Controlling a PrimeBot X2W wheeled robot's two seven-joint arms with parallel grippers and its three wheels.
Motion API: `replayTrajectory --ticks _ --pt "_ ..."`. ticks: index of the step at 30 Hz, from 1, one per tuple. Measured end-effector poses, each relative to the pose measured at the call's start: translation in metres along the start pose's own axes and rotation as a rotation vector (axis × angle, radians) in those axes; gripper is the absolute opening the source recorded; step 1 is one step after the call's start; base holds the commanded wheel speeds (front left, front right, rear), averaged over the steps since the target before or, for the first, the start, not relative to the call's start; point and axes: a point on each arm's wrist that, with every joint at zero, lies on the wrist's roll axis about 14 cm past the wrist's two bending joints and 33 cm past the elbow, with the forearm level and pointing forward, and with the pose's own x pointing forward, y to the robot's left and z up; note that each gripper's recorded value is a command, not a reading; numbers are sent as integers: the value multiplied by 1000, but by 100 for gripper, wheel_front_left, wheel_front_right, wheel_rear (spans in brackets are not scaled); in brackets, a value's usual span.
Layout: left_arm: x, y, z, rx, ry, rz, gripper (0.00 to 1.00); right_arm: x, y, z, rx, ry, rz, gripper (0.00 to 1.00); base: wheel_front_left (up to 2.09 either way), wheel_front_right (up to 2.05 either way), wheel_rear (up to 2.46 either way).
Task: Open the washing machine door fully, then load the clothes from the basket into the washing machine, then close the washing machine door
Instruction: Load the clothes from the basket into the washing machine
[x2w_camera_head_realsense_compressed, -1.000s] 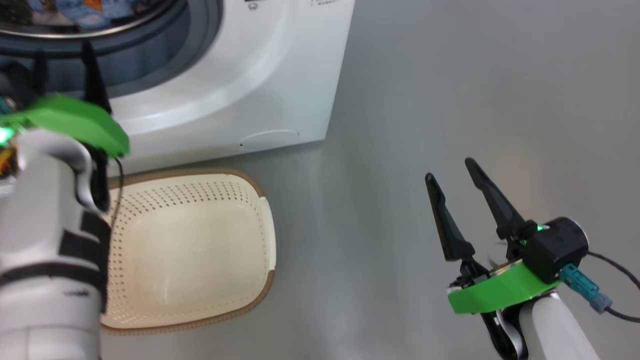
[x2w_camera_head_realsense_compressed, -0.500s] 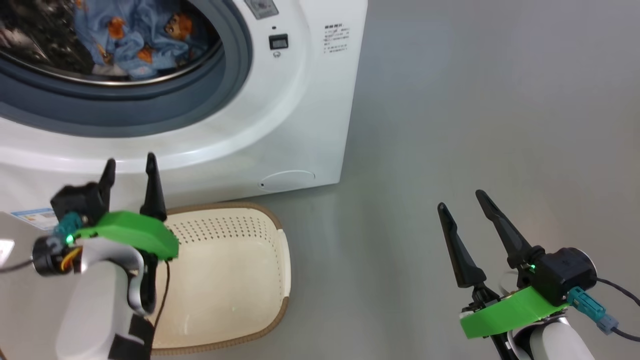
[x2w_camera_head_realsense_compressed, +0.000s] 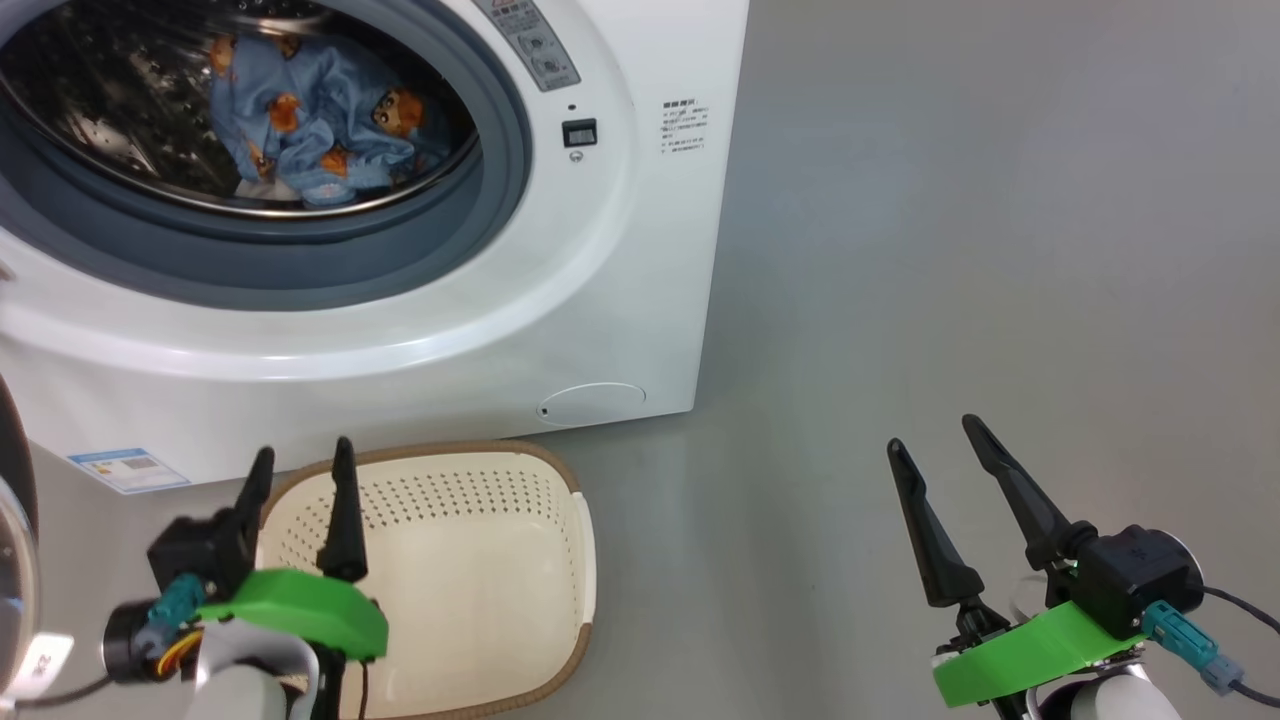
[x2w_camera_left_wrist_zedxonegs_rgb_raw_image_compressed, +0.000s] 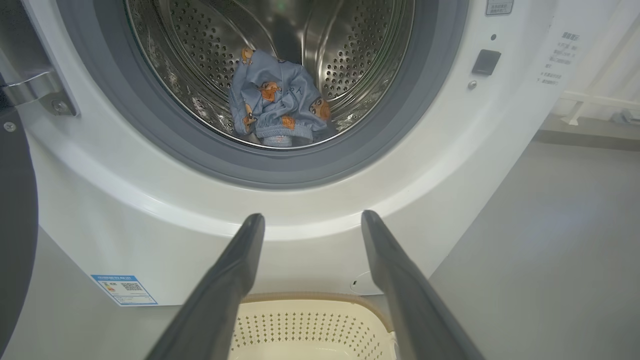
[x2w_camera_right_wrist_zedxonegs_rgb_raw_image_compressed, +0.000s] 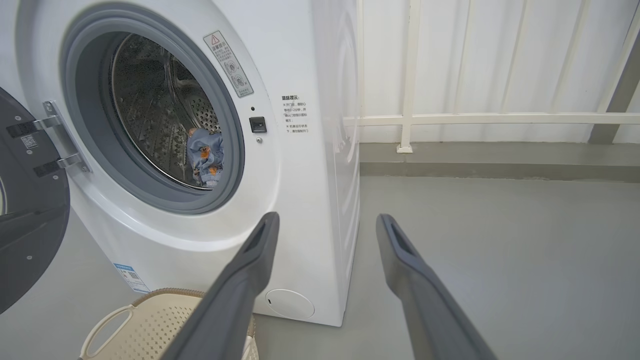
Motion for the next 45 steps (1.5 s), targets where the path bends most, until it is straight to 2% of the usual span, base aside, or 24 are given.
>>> replayTrajectory --ticks 13,27,45 --pt "-40 8 -2 -2 -8 34 100 -5 0 8 -10 -18 5 100 0 0 0" --pt "-76 17 12 -5 -57 71 100 -30 -6 19 -29 -35 -20 100 0 0 0" --pt "-86 16 18 -15 -75 81 100 -50 -22 27 -19 -51 -80 100 0 0 0"
